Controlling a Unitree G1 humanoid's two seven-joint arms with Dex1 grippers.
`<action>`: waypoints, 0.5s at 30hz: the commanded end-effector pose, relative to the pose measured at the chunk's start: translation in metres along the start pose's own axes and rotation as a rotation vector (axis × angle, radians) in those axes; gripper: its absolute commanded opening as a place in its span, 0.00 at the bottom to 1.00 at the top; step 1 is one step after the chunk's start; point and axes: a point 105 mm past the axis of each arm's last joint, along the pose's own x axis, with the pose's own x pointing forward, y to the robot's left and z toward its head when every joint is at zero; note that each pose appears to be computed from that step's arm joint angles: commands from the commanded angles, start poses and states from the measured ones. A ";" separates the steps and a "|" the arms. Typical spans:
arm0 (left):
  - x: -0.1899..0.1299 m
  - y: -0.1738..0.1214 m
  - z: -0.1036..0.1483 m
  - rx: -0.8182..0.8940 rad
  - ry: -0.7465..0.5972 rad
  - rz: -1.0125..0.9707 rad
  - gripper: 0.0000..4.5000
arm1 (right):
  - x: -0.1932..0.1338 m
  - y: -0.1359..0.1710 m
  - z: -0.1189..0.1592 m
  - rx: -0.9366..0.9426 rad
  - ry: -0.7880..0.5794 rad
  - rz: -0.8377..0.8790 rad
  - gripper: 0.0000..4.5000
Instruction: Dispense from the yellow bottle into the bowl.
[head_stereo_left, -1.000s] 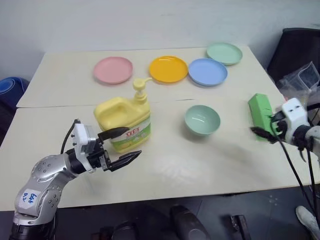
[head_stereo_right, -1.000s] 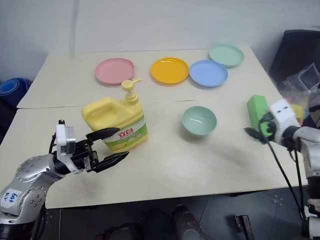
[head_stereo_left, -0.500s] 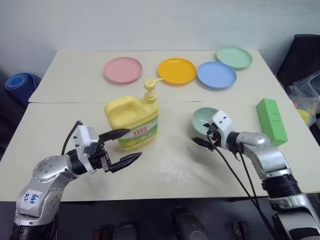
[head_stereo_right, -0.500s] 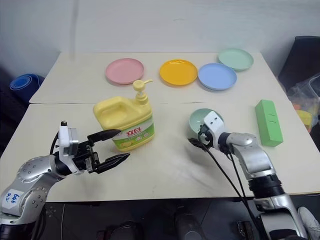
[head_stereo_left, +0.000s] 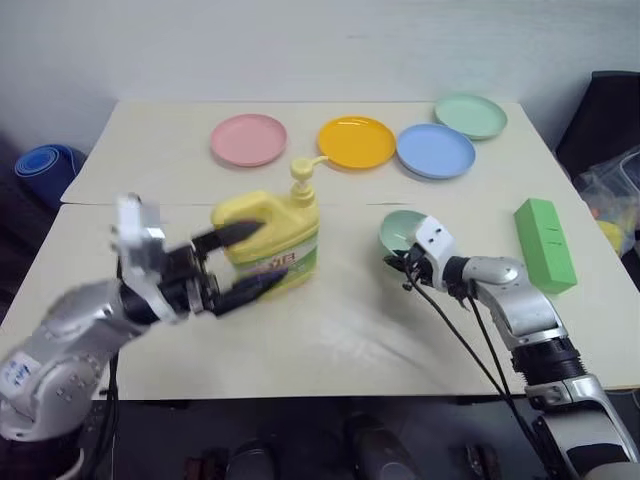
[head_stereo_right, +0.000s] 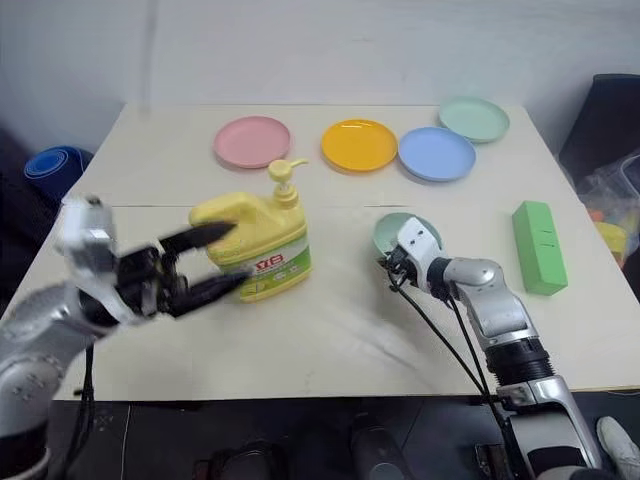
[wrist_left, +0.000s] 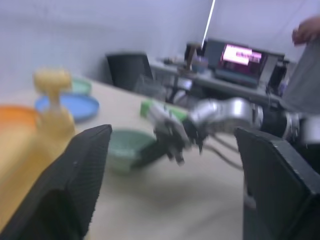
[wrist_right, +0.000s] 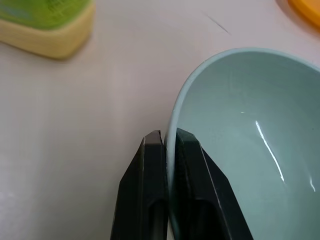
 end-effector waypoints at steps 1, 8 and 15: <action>0.014 0.021 0.031 0.059 -0.055 0.068 0.61 | -0.014 0.006 0.053 -0.134 -0.092 0.085 0.00; 0.046 0.062 0.025 0.185 0.068 0.151 0.13 | -0.021 0.009 0.119 -0.324 -0.098 0.130 0.00; 0.066 0.065 0.001 0.153 0.163 0.084 0.01 | -0.010 0.010 0.154 -0.395 -0.103 0.168 0.00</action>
